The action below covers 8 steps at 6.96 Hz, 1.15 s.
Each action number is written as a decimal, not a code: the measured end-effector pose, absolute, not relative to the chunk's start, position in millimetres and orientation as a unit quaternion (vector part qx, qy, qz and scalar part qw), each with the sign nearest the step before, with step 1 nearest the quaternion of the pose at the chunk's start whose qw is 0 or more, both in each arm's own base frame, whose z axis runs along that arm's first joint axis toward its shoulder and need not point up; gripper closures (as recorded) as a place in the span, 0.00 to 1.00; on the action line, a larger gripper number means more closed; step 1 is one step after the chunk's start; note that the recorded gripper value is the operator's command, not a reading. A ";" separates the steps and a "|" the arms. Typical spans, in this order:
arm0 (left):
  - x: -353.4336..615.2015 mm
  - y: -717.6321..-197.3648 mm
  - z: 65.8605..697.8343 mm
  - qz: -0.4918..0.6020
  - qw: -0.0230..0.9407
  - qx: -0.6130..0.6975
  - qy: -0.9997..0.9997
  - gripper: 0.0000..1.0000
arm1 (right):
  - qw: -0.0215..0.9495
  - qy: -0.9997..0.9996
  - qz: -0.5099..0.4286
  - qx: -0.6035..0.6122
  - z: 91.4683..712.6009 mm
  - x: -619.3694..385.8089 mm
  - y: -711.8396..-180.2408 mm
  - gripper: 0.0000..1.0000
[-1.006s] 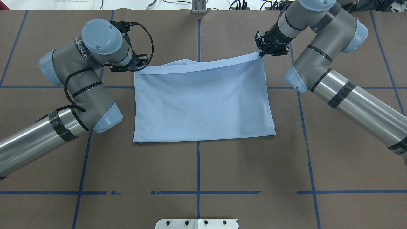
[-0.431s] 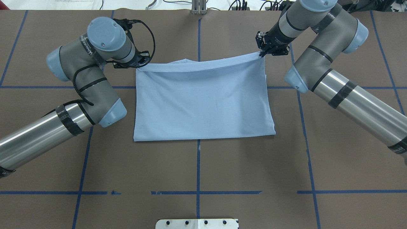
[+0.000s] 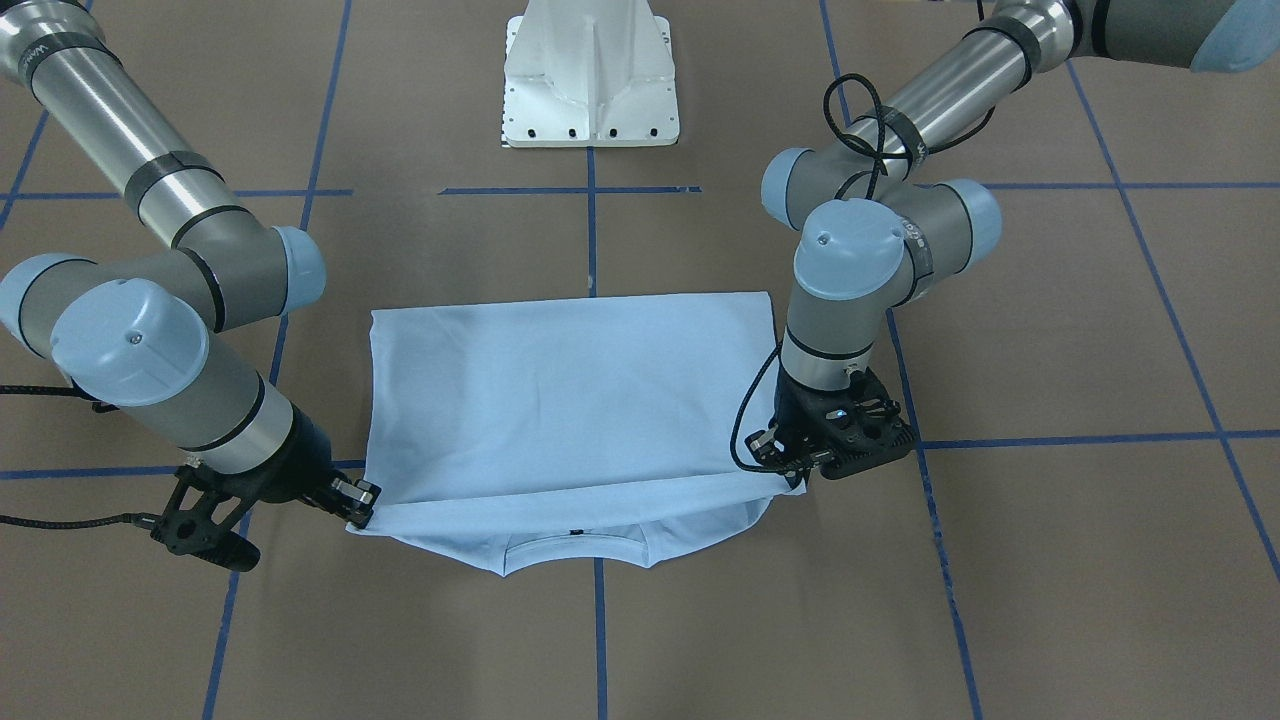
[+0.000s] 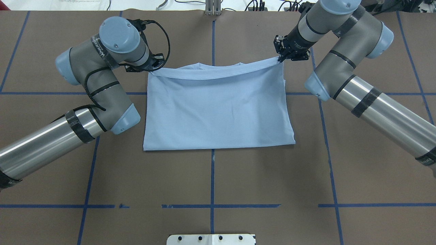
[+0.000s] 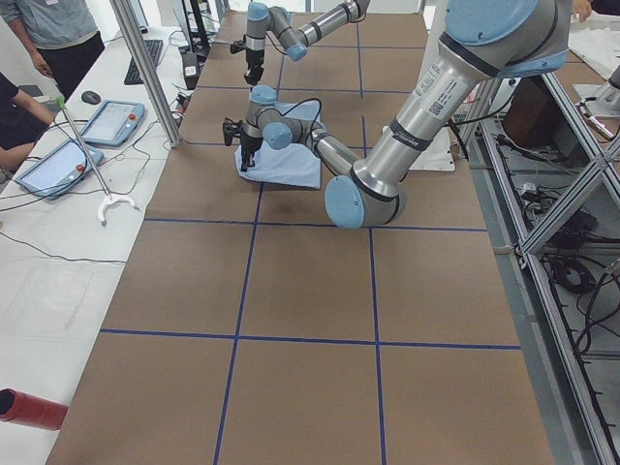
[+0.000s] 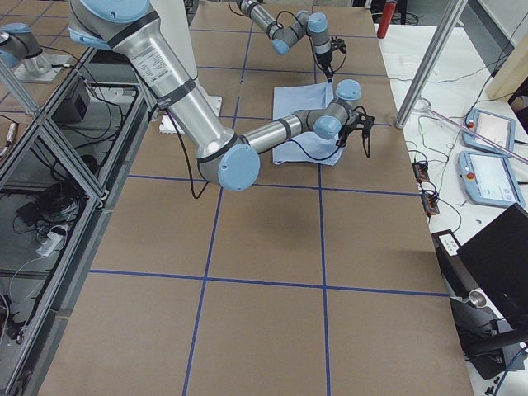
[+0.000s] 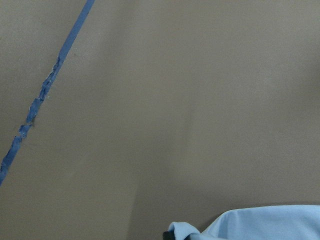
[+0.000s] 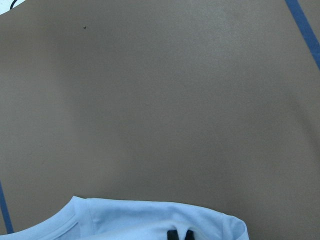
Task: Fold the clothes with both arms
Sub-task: 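Lay the hem down at the collar and open both grippers, then lower the right gripper to the folded shirt's side edge while the left holds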
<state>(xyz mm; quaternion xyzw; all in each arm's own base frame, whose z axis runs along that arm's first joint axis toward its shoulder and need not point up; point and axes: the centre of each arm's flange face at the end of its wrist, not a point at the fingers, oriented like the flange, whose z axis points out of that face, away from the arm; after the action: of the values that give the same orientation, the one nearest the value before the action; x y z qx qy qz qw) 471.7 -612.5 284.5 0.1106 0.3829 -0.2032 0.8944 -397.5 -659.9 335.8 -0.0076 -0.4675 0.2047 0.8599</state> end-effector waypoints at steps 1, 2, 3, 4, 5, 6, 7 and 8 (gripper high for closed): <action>472.3 -612.5 283.1 -0.203 0.894 0.111 0.384 0.01 | 0.859 -0.470 0.202 -0.005 334.7 -398.8 -659.1 0.00; 472.7 -612.3 282.7 -0.202 0.894 0.111 0.384 0.00 | 0.858 -0.473 0.200 -0.003 334.0 -399.8 -658.4 0.00; 472.9 -612.2 282.3 -0.200 0.895 0.112 0.384 0.00 | 0.857 -0.475 0.199 -0.001 333.5 -400.2 -657.9 0.00; 472.8 -612.3 282.3 -0.200 0.895 0.112 0.384 0.00 | 0.856 -0.478 0.197 0.000 332.0 -400.0 -657.4 0.00; 472.4 -612.4 282.2 -0.199 0.895 0.113 0.384 0.00 | 0.853 -0.484 0.193 0.004 328.4 -399.5 -656.6 0.00; 471.3 -612.2 281.1 -0.199 0.894 0.113 0.384 0.00 | 0.849 -0.494 0.188 0.011 325.0 -398.6 -655.2 0.00; 469.5 -610.7 277.6 -0.197 0.893 0.113 0.387 0.00 | 0.845 -0.502 0.183 0.017 323.5 -396.4 -652.0 0.00; 465.5 -607.7 270.2 -0.196 0.891 0.115 0.394 0.00 | 0.843 -0.507 0.179 0.022 322.2 -393.1 -645.2 0.00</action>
<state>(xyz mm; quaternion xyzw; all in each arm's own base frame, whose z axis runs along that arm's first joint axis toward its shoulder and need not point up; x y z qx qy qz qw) 465.5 -607.7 270.2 0.1153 0.3936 -0.1955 0.8908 -393.1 -645.2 322.2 0.0219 -0.5074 0.1791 0.8426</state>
